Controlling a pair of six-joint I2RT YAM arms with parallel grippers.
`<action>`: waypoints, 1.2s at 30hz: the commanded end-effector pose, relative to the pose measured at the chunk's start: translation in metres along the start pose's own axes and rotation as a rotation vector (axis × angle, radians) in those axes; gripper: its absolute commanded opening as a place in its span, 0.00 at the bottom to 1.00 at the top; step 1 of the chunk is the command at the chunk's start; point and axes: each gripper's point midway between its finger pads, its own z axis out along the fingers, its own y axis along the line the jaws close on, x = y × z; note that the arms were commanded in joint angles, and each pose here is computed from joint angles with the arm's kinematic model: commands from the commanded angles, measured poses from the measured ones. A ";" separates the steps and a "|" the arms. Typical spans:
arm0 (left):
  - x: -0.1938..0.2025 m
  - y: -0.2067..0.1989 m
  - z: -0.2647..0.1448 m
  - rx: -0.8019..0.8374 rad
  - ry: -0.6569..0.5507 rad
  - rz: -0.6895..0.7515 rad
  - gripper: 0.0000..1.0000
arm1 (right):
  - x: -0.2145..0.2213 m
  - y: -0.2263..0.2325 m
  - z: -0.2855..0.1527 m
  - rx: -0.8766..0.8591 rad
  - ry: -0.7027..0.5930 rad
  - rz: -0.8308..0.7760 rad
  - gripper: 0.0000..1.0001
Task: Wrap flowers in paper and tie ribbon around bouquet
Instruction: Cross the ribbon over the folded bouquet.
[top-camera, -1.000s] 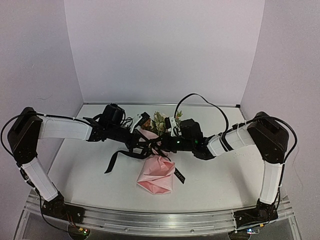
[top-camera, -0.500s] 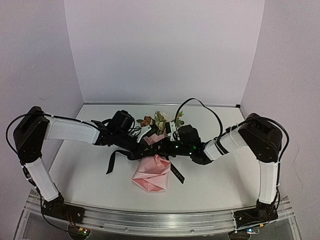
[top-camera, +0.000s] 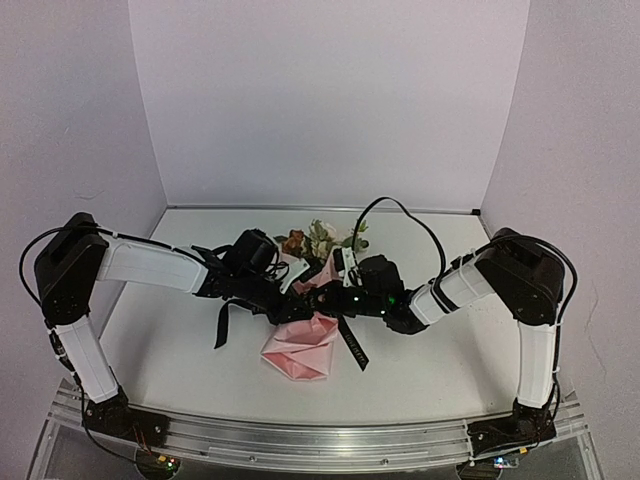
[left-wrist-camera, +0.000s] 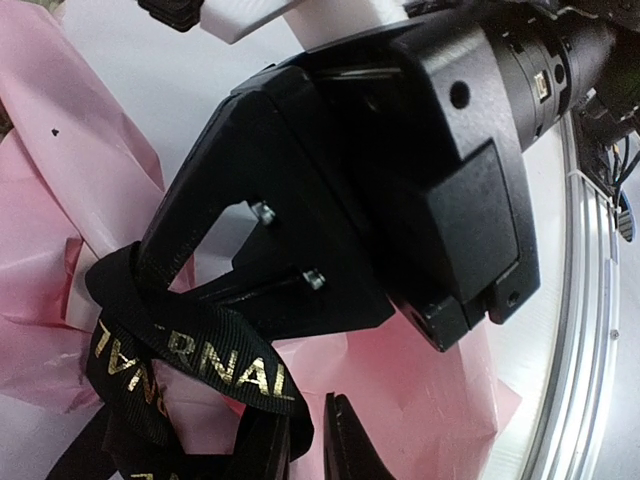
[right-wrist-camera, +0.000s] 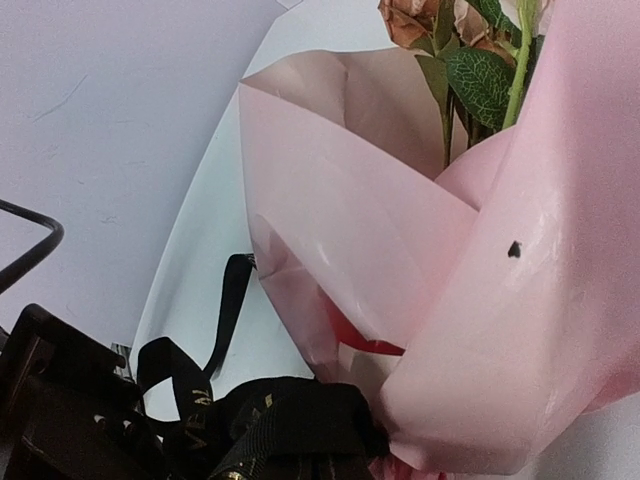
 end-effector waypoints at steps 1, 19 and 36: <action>-0.035 0.006 -0.014 -0.059 -0.087 0.024 0.17 | -0.025 0.027 0.000 -0.067 -0.071 -0.045 0.00; -0.061 0.021 -0.040 -0.126 -0.163 0.016 0.32 | -0.032 0.027 0.013 -0.065 -0.089 -0.033 0.00; -0.069 0.012 -0.054 -0.099 -0.184 0.035 0.40 | -0.031 0.024 0.019 -0.063 -0.084 -0.032 0.00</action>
